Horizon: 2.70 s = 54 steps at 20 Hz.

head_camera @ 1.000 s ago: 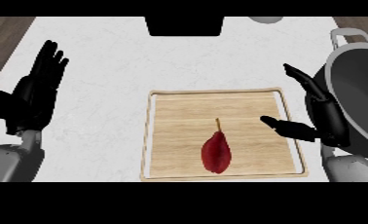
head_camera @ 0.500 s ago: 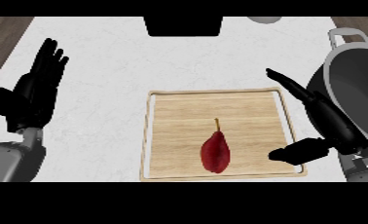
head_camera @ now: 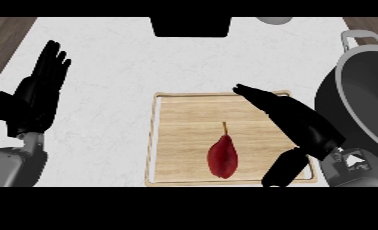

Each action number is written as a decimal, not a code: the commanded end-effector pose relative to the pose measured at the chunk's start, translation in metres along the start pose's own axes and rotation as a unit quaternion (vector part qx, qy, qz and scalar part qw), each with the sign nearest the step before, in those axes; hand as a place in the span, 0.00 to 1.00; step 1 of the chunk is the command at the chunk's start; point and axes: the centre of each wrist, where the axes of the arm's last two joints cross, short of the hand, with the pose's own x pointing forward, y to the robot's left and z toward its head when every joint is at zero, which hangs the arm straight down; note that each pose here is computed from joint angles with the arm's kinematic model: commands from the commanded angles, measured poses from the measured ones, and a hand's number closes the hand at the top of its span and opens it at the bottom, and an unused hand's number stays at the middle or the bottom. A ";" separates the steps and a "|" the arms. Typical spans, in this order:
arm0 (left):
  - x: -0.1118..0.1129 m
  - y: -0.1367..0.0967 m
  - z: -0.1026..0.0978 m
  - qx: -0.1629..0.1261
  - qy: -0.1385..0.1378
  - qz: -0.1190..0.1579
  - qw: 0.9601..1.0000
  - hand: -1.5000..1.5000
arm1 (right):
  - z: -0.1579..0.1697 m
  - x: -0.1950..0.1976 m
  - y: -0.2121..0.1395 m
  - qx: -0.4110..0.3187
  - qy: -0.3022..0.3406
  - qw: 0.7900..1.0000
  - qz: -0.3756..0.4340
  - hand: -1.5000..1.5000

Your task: Pick the pear from the tray and place it in the pot

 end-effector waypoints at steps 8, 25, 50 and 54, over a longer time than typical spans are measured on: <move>0.011 0.002 0.008 0.002 -0.005 -0.008 1.000 0.50 | -0.033 0.030 0.036 0.043 0.029 0.999 -0.003 0.00; 0.000 0.017 0.002 0.006 -0.002 0.002 1.000 0.50 | -0.058 0.009 0.082 0.045 0.083 0.995 0.035 0.00; 0.000 0.007 0.001 0.011 -0.004 -0.002 1.000 0.50 | -0.056 -0.003 0.129 0.051 0.024 0.993 0.103 1.00; 0.013 0.011 -0.001 0.015 0.000 -0.002 1.000 0.50 | -0.016 0.031 0.158 0.021 0.062 0.995 0.078 1.00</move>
